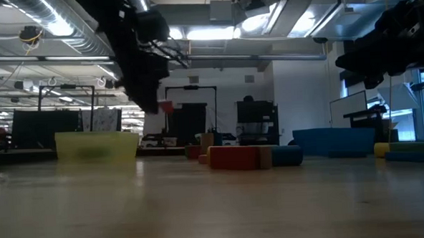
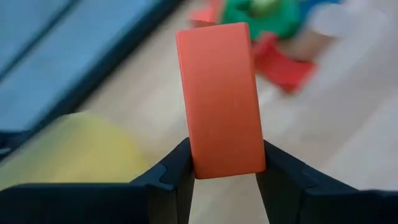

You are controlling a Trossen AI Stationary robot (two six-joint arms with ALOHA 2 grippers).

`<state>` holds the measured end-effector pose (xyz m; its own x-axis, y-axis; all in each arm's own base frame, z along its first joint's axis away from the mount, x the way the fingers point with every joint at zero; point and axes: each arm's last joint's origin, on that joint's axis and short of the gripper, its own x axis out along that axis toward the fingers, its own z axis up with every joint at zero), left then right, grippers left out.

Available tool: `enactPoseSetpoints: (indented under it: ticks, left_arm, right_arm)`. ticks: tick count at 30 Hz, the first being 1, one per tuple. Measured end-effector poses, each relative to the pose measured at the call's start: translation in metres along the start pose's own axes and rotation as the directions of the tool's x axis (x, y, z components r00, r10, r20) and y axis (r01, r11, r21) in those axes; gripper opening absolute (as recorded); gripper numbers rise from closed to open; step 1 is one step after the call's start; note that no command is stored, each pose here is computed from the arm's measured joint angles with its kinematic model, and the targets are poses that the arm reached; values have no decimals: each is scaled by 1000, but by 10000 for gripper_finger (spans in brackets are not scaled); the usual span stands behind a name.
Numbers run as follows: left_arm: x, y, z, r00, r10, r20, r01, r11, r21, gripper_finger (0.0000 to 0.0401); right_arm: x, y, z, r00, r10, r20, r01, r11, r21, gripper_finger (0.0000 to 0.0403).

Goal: Sort blocks by size
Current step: Put the orange arch block into the yellow bin, then put the red arch block into the yellow bin

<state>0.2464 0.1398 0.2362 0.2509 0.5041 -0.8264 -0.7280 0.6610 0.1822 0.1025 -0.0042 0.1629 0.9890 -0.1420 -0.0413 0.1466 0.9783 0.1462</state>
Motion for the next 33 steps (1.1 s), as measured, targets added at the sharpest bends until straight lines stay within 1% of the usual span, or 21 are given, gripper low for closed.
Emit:
enactPoseSetpoints:
  ticks: [3, 5, 9, 13, 17, 20, 23, 29, 33]
  left_arm:
    - [-5, 18, -4, 996, 87, -35, -88, 996, -33, 130]
    - [-5, 30, -7, 989, 126, -77, -130, 990, -57, 130]
    - [3, 50, -14, 974, 168, -151, -184, 979, -94, 130]
    - [13, 63, -24, 959, 192, -209, -219, 968, -119, 130]
    - [19, 68, -32, 958, 162, -236, -199, 969, -145, 132]
    - [21, 69, -32, 963, 140, -232, -180, 971, -159, 139]
    - [21, 69, -32, 963, 140, -231, -180, 970, -164, 154]
    - [21, 70, -31, 963, 140, -230, -181, 969, -166, 196]
    - [17, 68, -26, 968, 126, -216, -165, 971, -171, 210]
  right_arm:
    - [0, 0, 0, 1000, 0, 0, 0, 1000, 0, 46]
    - [0, 0, 0, 1000, 0, -1, 0, 1000, -1, 46]
    - [0, 0, 0, 1000, 0, -1, 0, 1000, -1, 46]
    - [0, 0, 0, 1000, 0, -3, 0, 1000, -2, 46]
    - [0, 0, 0, 1000, 0, -3, 0, 1000, -2, 46]
    - [0, 0, 0, 1000, 0, -3, 0, 1000, -2, 46]
    - [0, 0, 0, 1000, -1, -3, 1, 1000, -2, 46]
    - [0, 0, 0, 1000, 0, -4, 0, 1000, -2, 46]
    - [0, 0, 0, 1000, 0, -4, 0, 1000, -2, 46]
